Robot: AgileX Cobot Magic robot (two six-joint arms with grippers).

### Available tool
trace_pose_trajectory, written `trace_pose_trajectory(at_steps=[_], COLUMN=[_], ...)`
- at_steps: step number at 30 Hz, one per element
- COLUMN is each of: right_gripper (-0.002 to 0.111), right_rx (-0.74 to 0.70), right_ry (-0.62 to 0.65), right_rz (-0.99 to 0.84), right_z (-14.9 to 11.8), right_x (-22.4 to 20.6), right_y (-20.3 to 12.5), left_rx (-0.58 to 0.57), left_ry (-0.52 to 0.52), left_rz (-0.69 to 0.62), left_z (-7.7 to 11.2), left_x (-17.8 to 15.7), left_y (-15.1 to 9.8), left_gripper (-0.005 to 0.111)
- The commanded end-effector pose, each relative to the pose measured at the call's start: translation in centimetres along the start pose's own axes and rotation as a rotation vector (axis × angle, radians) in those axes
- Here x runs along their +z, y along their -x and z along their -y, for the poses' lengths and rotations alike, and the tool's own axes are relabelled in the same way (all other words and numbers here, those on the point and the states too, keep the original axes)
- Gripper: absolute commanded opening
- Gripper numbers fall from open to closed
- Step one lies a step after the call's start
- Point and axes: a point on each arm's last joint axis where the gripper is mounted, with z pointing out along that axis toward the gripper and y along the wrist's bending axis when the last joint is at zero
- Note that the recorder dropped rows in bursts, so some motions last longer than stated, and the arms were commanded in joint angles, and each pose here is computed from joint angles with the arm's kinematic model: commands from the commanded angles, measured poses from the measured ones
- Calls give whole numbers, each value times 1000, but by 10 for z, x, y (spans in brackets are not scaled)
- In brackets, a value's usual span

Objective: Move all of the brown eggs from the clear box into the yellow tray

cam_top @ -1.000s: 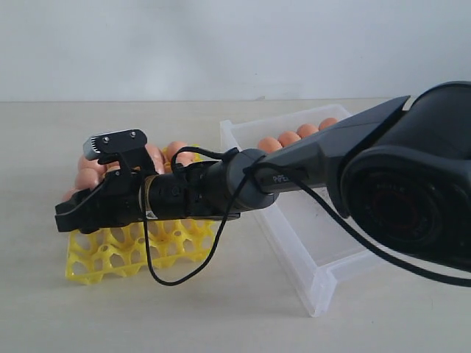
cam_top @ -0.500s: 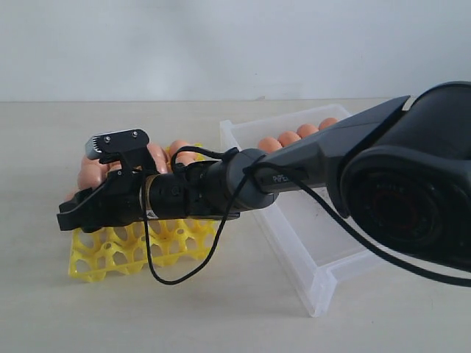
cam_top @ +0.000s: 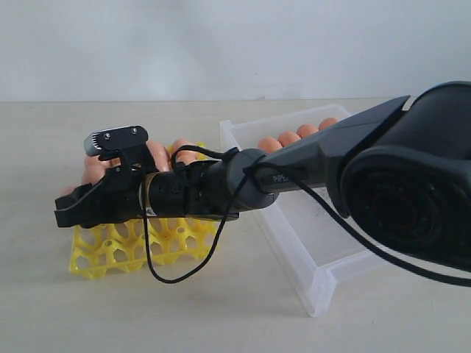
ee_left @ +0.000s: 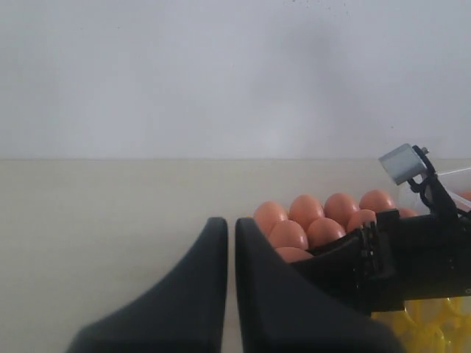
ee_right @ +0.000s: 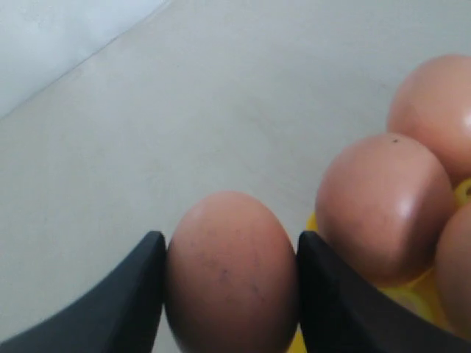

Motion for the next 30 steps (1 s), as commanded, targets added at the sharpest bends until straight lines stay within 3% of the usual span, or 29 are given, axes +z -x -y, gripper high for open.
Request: trace_pose_trajectory(at_steps=[1,9,12,17,30], right_gripper=[0,0,0,0,0], right_rx=[-69,-145,-90,26,139], right_ry=[-12,-107,-100,-76,-114], right_rz=[30,-132,-229,-243,-231], right_z=[-9,-20,-23,-24,-21], right_x=[-9,-31,-36,-37,-36], right_y=[23,46,42,40,39], left_rx=[1,2,2,2,2], left_ry=[-2,-13,-13,-13,-13], left_rz=[6,5,5,5,5], left_z=[0,1,1,1,1], left_x=[0,0,0,0,0], left_y=[0,0,0,0,0], left_gripper=[4,4,4,4,4])
